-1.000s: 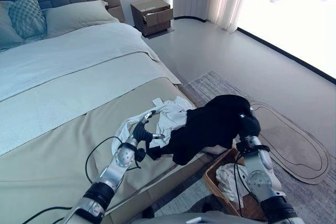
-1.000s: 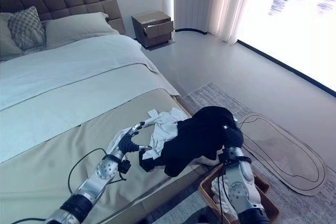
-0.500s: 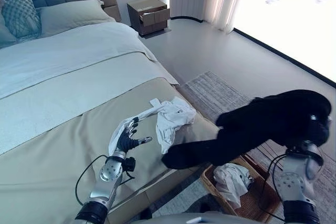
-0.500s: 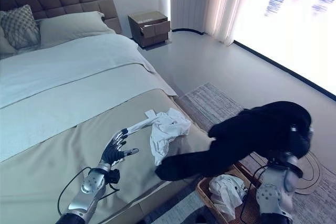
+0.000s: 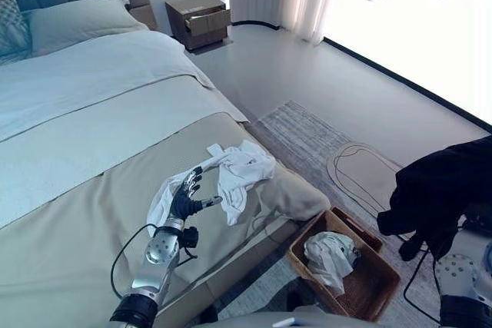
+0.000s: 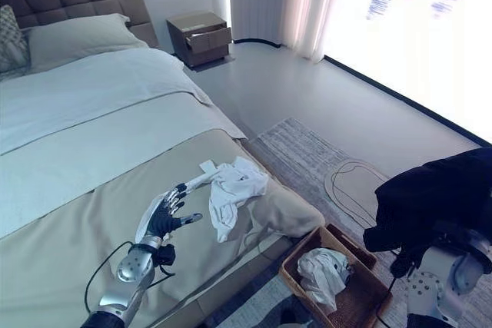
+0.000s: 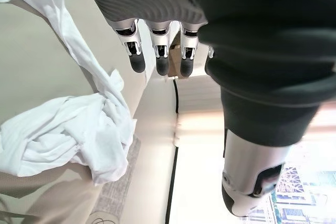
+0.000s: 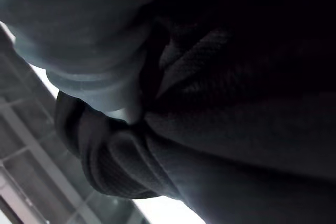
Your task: Pick up clothes into the bucket
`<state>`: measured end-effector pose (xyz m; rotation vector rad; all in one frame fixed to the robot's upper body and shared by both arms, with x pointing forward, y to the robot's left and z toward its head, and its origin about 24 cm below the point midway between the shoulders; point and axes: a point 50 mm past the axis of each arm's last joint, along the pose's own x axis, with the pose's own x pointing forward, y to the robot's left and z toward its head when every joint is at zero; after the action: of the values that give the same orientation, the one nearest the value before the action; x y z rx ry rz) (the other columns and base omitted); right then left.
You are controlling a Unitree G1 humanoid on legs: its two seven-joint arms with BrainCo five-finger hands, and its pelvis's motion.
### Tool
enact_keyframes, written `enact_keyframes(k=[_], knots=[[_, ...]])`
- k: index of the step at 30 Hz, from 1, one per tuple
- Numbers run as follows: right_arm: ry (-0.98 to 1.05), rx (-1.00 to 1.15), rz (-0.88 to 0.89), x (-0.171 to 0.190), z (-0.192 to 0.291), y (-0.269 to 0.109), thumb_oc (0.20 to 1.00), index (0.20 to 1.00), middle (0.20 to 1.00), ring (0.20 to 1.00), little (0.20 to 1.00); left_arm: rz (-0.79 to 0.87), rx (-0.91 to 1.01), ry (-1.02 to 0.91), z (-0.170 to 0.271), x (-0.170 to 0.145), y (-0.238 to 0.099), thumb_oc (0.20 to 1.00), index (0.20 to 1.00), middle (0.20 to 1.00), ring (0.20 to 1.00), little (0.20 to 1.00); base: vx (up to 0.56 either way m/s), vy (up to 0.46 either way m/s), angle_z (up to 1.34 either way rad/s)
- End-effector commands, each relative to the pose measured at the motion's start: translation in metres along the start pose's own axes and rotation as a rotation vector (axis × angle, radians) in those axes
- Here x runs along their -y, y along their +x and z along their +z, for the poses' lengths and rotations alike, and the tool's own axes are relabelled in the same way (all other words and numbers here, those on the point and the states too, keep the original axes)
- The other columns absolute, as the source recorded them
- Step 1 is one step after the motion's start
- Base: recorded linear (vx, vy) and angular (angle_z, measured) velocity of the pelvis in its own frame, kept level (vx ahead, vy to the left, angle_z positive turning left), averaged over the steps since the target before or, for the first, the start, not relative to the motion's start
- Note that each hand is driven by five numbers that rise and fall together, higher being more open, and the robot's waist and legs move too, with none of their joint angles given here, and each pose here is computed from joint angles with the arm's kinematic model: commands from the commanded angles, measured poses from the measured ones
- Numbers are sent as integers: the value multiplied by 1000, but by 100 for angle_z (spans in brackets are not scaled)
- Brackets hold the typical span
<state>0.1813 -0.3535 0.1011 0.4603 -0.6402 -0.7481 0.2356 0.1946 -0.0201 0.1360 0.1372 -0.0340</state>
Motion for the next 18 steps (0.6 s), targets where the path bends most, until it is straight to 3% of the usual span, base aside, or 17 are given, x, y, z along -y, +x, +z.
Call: enact_keyframes(k=[1,9,14,18], knots=[[2,139,186,-33,26,13,200,200,200,200,200,64,160,-25,30,-18,10,1000,1000,1000,1000,1000,-20,-16,-3],[-163,-239,194,-11,-40,-24,200,200,200,200,200,61,199,-17,37,-19,8,1000,1000,1000,1000,1000,0,0,0],[-229,-333,88,10,-62,-31,200,200,200,200,200,59,239,-28,45,-19,8,1000,1000,1000,1000,1000,-20,9,0],[-254,-350,73,4,-74,-23,200,200,200,200,200,74,287,-49,54,-19,9,1000,1000,1000,1000,1000,-171,56,-9]])
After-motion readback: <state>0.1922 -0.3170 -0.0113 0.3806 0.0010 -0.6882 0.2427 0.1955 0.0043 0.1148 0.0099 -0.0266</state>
